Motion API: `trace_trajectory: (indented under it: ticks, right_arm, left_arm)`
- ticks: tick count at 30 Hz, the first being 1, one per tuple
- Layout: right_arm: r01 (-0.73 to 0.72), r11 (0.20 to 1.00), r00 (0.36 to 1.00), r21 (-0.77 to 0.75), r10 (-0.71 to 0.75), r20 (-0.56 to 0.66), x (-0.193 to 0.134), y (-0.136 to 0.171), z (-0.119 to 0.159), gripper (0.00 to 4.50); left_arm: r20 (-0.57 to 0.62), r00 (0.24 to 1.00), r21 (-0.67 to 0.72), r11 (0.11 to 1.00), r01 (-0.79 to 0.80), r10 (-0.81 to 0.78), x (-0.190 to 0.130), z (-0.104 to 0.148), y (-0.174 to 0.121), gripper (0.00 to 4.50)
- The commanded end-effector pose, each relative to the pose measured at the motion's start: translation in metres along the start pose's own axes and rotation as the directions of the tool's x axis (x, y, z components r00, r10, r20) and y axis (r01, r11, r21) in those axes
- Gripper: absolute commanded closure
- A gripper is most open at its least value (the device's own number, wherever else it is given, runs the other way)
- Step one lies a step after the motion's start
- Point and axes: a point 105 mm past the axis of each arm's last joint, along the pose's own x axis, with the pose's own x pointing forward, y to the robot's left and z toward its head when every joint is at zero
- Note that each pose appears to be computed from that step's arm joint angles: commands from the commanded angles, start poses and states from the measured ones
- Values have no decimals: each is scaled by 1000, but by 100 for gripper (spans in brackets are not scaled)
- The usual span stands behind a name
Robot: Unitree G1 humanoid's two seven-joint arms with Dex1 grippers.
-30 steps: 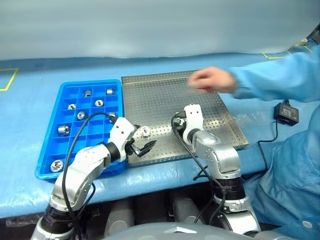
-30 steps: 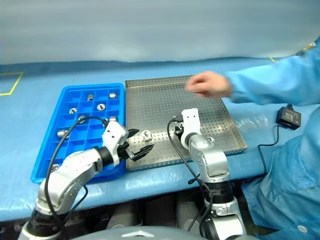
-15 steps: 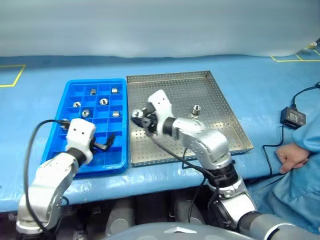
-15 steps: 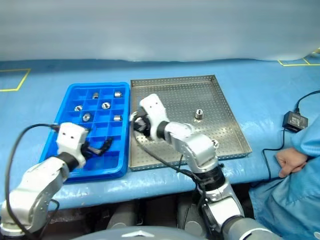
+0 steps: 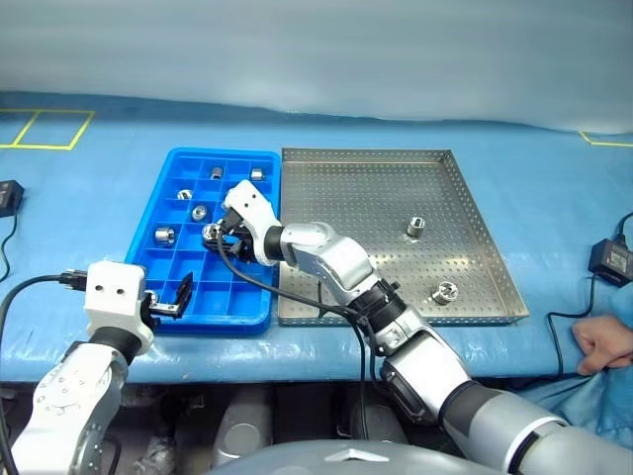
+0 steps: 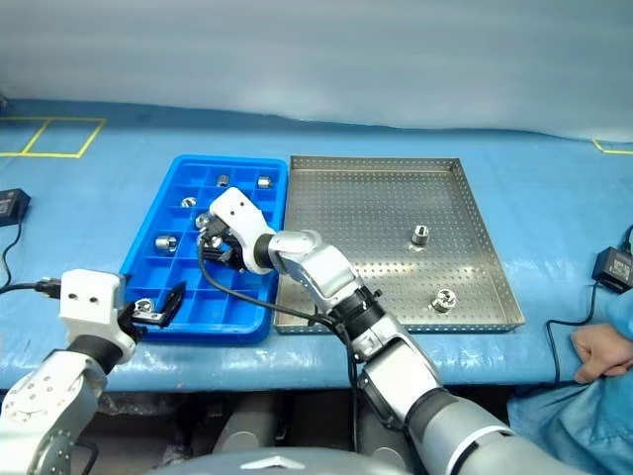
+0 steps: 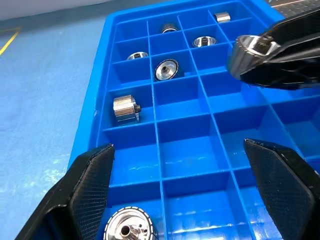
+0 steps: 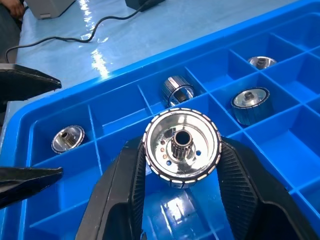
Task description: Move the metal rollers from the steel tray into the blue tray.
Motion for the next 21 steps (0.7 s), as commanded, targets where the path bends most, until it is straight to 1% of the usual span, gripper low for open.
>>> trace_trajectory:
  ticks: [1, 5, 7, 8, 11, 13, 16, 19, 21]
  right_arm:
    - [10, 1000, 998, -2, -10, 62, 9, -5, 17, 280]
    - [45, 999, 998, -6, -45, 34, 12, -14, 9, 280]
    - [31, 999, 998, -9, -31, 47, 10, -13, 11, 205]
    - [26, 1000, 998, -14, -25, 58, 9, -13, 14, 177]
    - [70, 997, 990, -38, -64, 122, 2, -16, 28, 83]
    - [78, 996, 984, -36, -71, 165, -7, -16, 38, 83]
    - [107, 993, 966, -45, -93, 240, -31, -18, 57, 83]
    - [147, 986, 946, -75, -118, 302, -70, -18, 71, 83]
    - [178, 978, 937, -107, -135, 322, -97, -16, 72, 83]
  left_arm:
    - [40, 999, 10, 1000, 15, -15, -3, 10, -9, 0]
    - [35, 999, 10, 999, 36, -36, -2, 9, -14, 0]
    - [32, 999, 8, 999, 37, -37, -1, 8, -14, 0]
    - [30, 999, 8, 999, 39, -39, 0, 8, -14, 0]
    - [34, 997, 5, 998, 67, -67, 5, 9, -18, 0]
    - [44, 994, 4, 995, 100, -100, 10, 12, -24, 0]
    - [78, 984, -3, 987, 163, -162, 20, 20, -37, 0]
    - [133, 958, 6, 967, 254, -253, 36, 37, -56, 0]
    - [150, 935, 41, 947, 319, -321, 49, 49, -67, 0]
